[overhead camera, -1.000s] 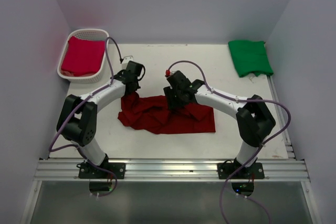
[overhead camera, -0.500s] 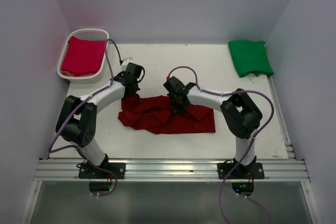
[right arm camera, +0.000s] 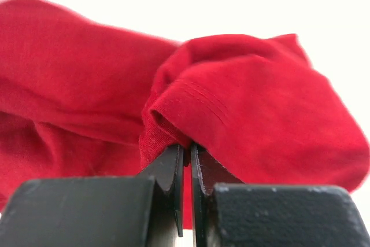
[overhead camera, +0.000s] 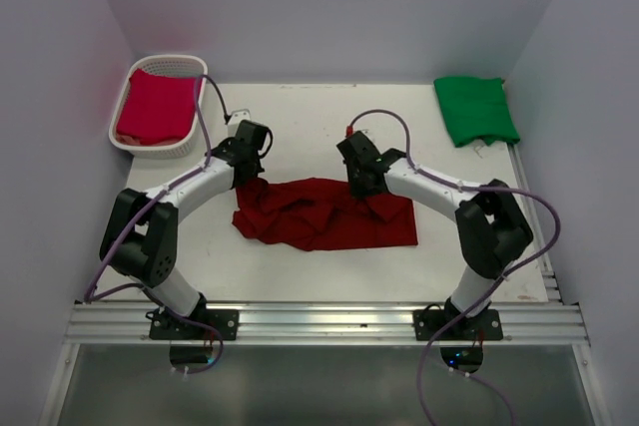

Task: Fold and stack the t-shirts
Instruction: Flatten the tshirt out

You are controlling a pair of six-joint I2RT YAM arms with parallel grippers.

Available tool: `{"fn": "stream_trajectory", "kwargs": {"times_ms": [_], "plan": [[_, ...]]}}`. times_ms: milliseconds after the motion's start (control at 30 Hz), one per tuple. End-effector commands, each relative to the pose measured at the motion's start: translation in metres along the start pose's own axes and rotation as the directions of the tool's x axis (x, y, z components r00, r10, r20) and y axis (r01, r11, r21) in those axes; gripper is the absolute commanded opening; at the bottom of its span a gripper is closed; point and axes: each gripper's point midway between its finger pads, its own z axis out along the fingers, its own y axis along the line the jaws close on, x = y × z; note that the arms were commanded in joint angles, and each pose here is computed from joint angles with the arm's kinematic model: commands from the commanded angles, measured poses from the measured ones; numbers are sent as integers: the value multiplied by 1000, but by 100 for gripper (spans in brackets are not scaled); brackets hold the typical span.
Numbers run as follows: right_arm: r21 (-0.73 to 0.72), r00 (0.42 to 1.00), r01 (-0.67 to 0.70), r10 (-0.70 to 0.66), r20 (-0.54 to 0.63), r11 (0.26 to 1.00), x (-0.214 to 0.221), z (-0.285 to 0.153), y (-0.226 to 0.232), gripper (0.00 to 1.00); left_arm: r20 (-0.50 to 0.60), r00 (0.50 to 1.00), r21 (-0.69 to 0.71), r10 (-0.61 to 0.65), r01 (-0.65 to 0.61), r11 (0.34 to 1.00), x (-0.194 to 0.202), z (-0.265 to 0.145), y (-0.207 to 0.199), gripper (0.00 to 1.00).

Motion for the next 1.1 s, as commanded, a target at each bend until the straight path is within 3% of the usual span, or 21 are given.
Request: {"fn": "stream_trajectory", "kwargs": {"times_ms": [0, 200, 533, 567, 600, 633, 733, 800, 1067], "plan": [[53, 992, -78, 72, 106, 996, -27, -30, -37, 0, 57, 998, 11, -41, 40, 999, -16, -6, 0, 0], [146, 982, -171, 156, 106, 974, -30, -35, -92, 0, 56, 998, 3, -37, 37, 999, -15, -6, 1, 0], [400, 950, -309, 256, 181, 863, -12, -72, -169, 0, 59, 998, -1, -35, 35, 999, -16, -7, 3, 0], [383, 945, -320, 264, 192, 867, -12, -77, -168, 2, 57, 998, 0, -33, 33, 999, -15, -6, 2, 0], [378, 946, -319, 268, 182, 869, -7, -77, -168, 15, 56, 998, 3, -34, 34, 999, -15, -6, 2, 0], [371, 946, -320, 270, 181, 872, -6, -77, -167, 40, 57, 998, 5, -35, 34, 999, -15, -6, 1, 0], [348, 945, -324, 281, 170, 880, -2, -77, -163, 59, 53, 998, 12, -35, 34, 999, -14, -5, 0, 0], [323, 944, -327, 290, 157, 888, 0, -74, -158, 66, 50, 998, 14, -34, 33, 999, -14, -5, -1, 0], [318, 943, -331, 301, 141, 888, 5, -62, -155, 61, 50, 998, 14, -34, 33, 999, -13, -5, 0, 0]]}}
